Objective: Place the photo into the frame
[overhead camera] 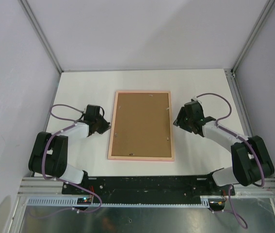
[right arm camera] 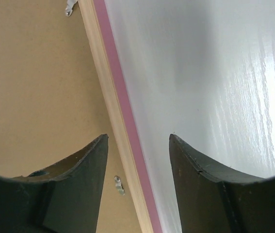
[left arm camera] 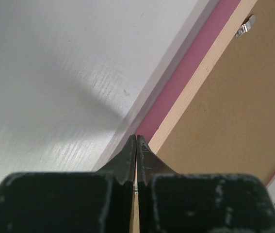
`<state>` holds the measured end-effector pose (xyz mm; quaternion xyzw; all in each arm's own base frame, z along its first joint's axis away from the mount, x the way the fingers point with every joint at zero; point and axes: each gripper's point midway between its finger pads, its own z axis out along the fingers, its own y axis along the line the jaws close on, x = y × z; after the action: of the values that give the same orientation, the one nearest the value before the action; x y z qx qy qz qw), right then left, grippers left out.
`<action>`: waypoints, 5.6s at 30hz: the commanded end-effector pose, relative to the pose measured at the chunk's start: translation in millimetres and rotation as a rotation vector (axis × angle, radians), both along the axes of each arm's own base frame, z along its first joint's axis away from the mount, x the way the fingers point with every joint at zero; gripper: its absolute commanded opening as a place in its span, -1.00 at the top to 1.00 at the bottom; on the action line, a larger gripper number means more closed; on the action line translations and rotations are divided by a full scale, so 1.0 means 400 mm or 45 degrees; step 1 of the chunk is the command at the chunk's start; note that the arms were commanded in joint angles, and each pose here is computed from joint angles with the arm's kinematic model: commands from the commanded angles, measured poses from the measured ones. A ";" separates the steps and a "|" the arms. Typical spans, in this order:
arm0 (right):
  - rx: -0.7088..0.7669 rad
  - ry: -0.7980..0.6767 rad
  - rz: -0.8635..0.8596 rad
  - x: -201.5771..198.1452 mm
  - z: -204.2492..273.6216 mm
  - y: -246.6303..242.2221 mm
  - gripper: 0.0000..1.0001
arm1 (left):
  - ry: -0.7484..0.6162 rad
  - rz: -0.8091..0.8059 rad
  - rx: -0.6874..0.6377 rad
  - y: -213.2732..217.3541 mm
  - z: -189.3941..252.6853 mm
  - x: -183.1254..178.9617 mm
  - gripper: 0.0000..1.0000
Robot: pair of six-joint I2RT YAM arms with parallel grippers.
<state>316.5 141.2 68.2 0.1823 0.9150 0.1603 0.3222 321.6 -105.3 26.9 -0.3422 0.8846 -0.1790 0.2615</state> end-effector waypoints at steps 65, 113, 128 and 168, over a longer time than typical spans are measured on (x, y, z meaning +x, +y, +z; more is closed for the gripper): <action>-0.326 -0.006 0.037 0.254 -0.037 0.031 -0.12 | 0.017 -0.512 0.488 0.034 -0.032 0.345 0.77; -0.385 -0.033 0.013 0.375 -0.090 0.099 -0.20 | 0.017 -0.583 0.476 0.021 -0.027 0.348 0.83; -0.327 -0.103 0.047 0.376 -0.019 0.119 -0.13 | -0.130 -0.460 0.479 0.040 0.124 0.365 0.32; -0.381 -0.075 0.033 0.338 -0.016 0.072 -0.11 | -0.051 -0.671 0.458 0.003 0.023 0.376 0.99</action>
<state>451.4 182.0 41.9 0.1093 0.9301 0.0467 0.3475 459.4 -110.8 27.1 -0.0605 0.9576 -0.1045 0.2614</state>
